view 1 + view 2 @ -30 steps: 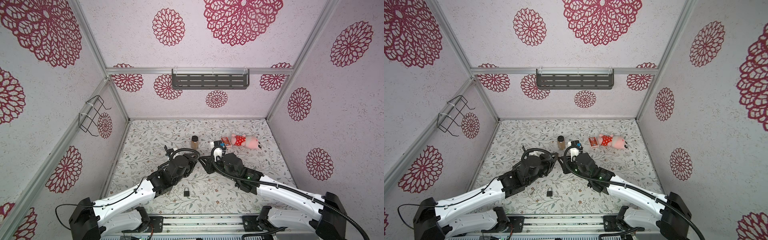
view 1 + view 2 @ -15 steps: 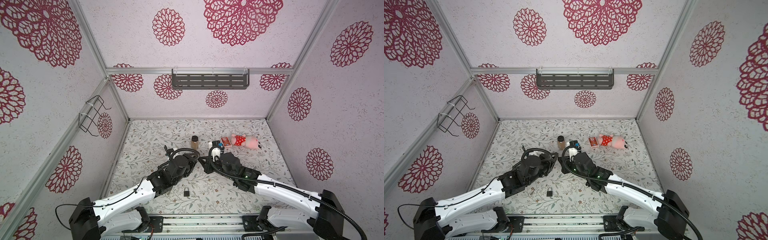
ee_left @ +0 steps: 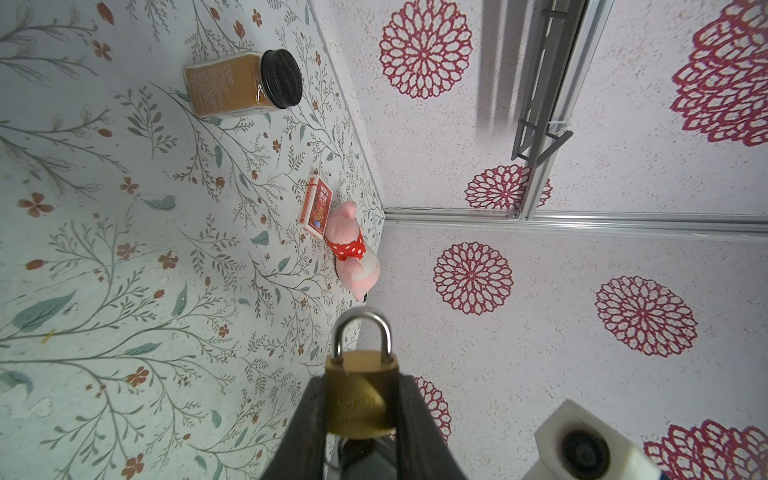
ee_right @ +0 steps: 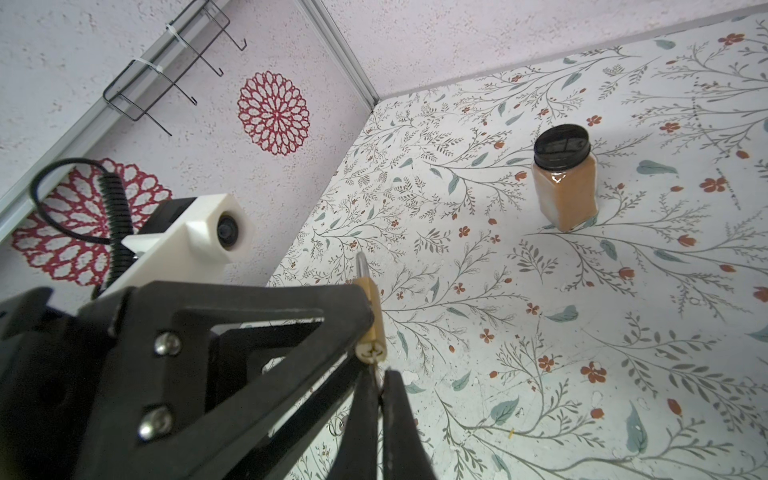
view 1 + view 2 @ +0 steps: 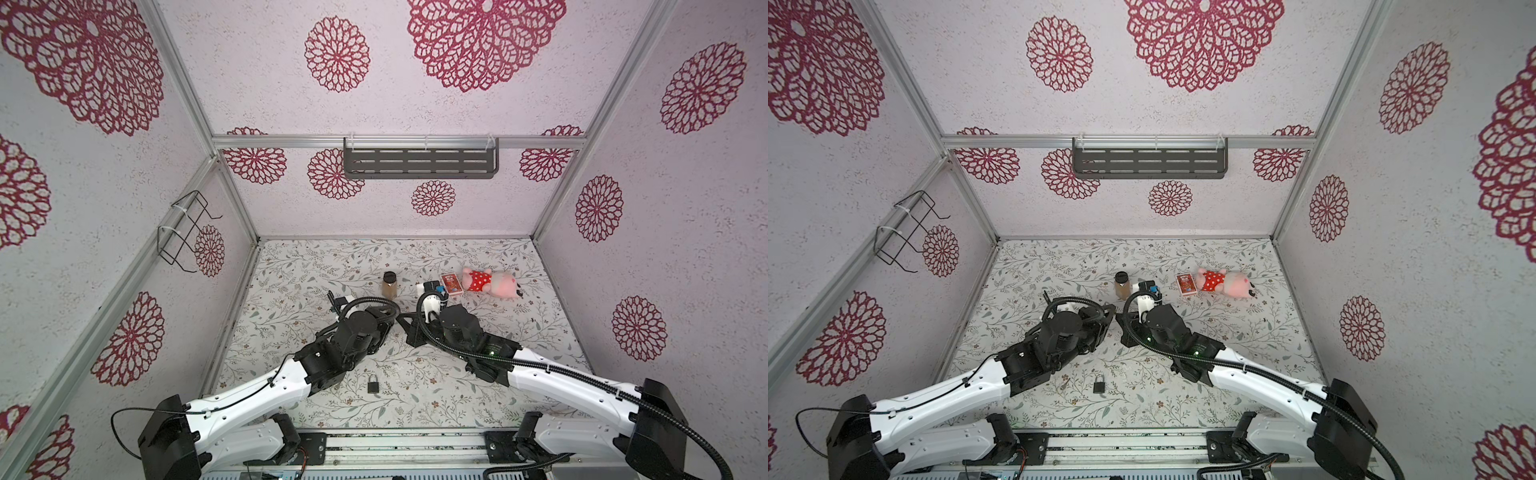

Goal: Unlock with the key

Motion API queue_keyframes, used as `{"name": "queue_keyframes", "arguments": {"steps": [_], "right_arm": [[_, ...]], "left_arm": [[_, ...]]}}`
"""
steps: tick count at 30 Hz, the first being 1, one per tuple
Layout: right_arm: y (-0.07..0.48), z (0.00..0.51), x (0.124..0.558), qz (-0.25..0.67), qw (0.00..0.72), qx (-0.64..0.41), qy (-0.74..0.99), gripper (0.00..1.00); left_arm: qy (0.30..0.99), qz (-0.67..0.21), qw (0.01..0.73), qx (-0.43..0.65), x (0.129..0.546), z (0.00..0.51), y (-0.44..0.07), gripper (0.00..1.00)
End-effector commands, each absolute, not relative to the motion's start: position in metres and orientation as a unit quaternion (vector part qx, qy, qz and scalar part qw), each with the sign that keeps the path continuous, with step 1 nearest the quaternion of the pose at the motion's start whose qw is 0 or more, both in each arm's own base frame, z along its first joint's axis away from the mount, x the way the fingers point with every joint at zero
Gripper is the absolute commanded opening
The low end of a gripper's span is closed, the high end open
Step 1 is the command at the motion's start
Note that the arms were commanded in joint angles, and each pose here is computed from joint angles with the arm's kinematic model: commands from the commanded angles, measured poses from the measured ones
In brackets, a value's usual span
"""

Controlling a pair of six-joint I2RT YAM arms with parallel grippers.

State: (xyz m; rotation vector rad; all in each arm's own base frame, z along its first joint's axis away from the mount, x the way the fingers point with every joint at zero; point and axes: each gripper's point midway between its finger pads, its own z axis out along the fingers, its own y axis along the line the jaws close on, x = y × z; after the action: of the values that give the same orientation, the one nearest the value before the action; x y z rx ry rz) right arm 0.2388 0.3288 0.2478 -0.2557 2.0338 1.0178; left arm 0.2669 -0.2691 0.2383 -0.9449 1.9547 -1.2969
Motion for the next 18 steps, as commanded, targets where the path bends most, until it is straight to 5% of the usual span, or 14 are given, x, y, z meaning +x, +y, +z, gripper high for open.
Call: {"name": "queue_keyframes", "arguments": {"steps": [1,18], "right_arm": [[0.341,0.275,0.248,0.426,0.432,-0.099,0.789,0.01],[0.345,0.299,0.238,0.545,0.366,-0.01,0.754,0.0]], "left_arm": [[0.723,-0.562,0.264,-0.304,0.246,0.276,-0.306,0.0],[0.712,-0.542,0.301,-0.329,0.251,0.263,-0.288,0.0]]}}
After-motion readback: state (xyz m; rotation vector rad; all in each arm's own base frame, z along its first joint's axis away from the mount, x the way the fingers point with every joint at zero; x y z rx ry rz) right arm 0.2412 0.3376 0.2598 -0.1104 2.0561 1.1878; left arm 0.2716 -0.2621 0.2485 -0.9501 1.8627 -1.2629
